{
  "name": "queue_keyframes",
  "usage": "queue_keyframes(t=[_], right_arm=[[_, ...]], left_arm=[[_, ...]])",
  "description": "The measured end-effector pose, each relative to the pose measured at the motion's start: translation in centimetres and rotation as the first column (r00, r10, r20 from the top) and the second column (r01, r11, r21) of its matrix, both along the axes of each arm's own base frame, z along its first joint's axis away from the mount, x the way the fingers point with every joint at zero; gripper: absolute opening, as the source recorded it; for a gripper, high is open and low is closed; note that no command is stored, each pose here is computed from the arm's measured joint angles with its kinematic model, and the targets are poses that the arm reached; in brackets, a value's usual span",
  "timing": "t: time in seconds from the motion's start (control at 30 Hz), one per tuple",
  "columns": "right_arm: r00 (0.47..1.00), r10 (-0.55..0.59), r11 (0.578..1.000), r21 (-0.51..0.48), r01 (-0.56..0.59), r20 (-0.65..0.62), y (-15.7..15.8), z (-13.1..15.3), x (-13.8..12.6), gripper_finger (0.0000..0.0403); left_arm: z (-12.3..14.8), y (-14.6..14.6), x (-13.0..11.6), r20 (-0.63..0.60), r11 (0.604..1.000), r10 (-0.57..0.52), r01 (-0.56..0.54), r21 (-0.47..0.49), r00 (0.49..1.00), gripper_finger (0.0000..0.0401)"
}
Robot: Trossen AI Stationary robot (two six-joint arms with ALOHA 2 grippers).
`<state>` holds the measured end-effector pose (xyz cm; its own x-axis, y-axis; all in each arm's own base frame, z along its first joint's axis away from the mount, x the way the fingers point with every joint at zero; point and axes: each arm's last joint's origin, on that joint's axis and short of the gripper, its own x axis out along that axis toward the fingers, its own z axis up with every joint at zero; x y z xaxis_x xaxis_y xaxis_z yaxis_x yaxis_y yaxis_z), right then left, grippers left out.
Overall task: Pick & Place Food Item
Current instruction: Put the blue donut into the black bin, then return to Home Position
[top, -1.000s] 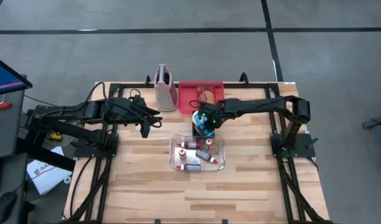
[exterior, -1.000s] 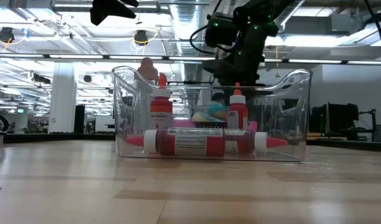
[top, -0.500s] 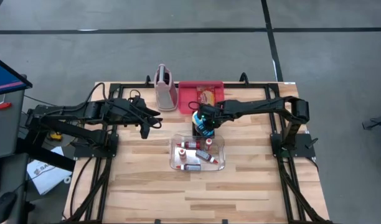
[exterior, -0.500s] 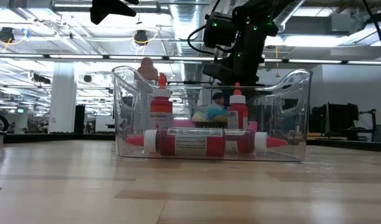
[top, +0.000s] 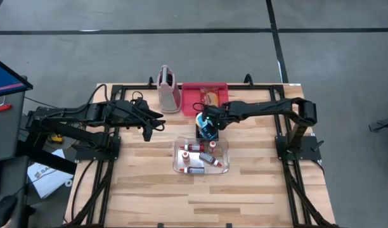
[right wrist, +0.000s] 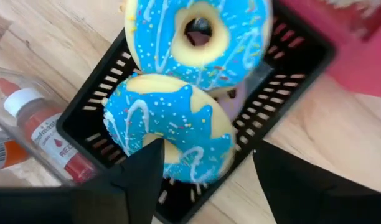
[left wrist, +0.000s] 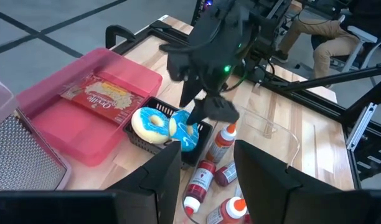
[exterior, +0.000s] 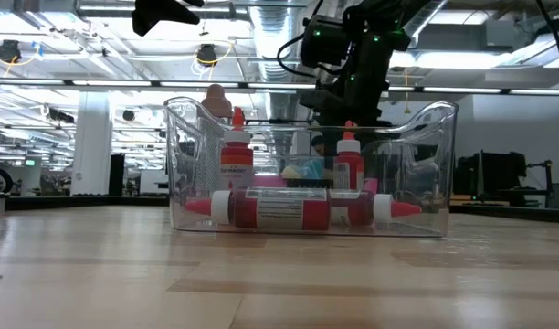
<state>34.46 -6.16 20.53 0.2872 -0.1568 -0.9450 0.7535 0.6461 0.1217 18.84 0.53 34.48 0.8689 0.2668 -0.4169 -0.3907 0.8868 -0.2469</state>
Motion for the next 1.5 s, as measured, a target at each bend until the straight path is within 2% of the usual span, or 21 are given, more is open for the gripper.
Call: queue_keyframes(t=[0.13, 0.3, 0.37, 0.47, 0.57, 0.7, 0.83, 1.0, 1.1, 1.27, 1.4, 1.5], right_arm=[[0.999, -0.02, 1.0, -0.017, 0.021, 0.035, -0.2, 1.8, -0.9, 0.0239], [0.996, -0.066, 0.992, -0.103, 0.072, 0.061, -0.6, 5.2, -3.3, 0.0236], [0.996, -0.082, 0.987, -0.137, 0.084, 0.022, -0.6, 6.3, -4.8, 0.0234], [0.992, -0.114, 0.977, -0.19, 0.101, -0.061, -0.7, 7.5, -7.1, 0.0233], [0.989, -0.131, 0.97, -0.216, 0.113, -0.074, -0.6, 8.3, -9.0, 0.0233], [0.983, -0.175, 0.966, -0.201, 0.16, -0.057, 0.0, 7.6, -11.9, 0.0233], [0.98, -0.194, 0.974, -0.111, 0.197, 0.031, 0.9, 6.9, -14.2, 0.0233], [0.982, -0.148, 0.986, -0.057, 0.155, 0.118, 2.2, 7.1, -15.6, 0.0233], [0.983, -0.131, 0.99, -0.031, 0.136, 0.127, 2.7, 7.4, -16.2, 0.0233], [0.983, -0.106, 0.994, -0.011, 0.109, 0.15, 3.7, 7.9, -16.8, 0.0233], [0.981, -0.093, 0.994, -0.042, 0.102, 0.173, 4.2, 8.0, -16.6, 0.0233], [0.968, -0.075, 0.994, -0.061, 0.092, 0.238, 4.6, 8.3, -15.8, 0.0233]], left_arm=[[0.0, 0.0, 0.0, -0.005, 1.0, -0.001, 0.001, 0.01, 1.0, 0.0145], [0.0, 0.2, -0.7, -0.039, 0.999, 0.019, -0.017, 0.049, 0.999, 0.0145], [-0.3, 0.3, -1.7, -0.09, 0.998, 0.023, -0.017, 0.064, 0.996, 0.0145], [0.1, 0.5, -3.6, -0.089, 0.996, 0.038, -0.03, 0.087, 0.995, 0.0145], [0.0, 0.6, -5.8, 0.0, 0.994, 0.044, -0.044, 0.101, 0.999, 0.0145], [-2.9, 0.6, -7.9, 0.117, 0.994, 0.052, -0.063, 0.094, 0.992, 0.0145], [-6.3, 0.6, -7.5, 0.25, 0.992, 0.044, -0.072, 0.105, 0.967, 0.0145], [-11.1, 1.6, -6.3, 0.191, 0.986, 0.083, -0.108, 0.129, 0.978, 0.0145], [-11.6, 2.2, -6.9, 0.285, 0.981, 0.102, -0.144, 0.129, 0.953, 0.0145], [-13.4, 2.1, -7.9, 0.348, 0.981, 0.089, -0.143, 0.13, 0.933, 0.0145], [-14.5, 1.9, -8.7, 0.385, 0.982, 0.073, -0.135, 0.135, 0.92, 0.0145], [-15.4, 1.6, -9.0, 0.386, 0.984, 0.057, -0.118, 0.136, 0.921, 0.0145]])
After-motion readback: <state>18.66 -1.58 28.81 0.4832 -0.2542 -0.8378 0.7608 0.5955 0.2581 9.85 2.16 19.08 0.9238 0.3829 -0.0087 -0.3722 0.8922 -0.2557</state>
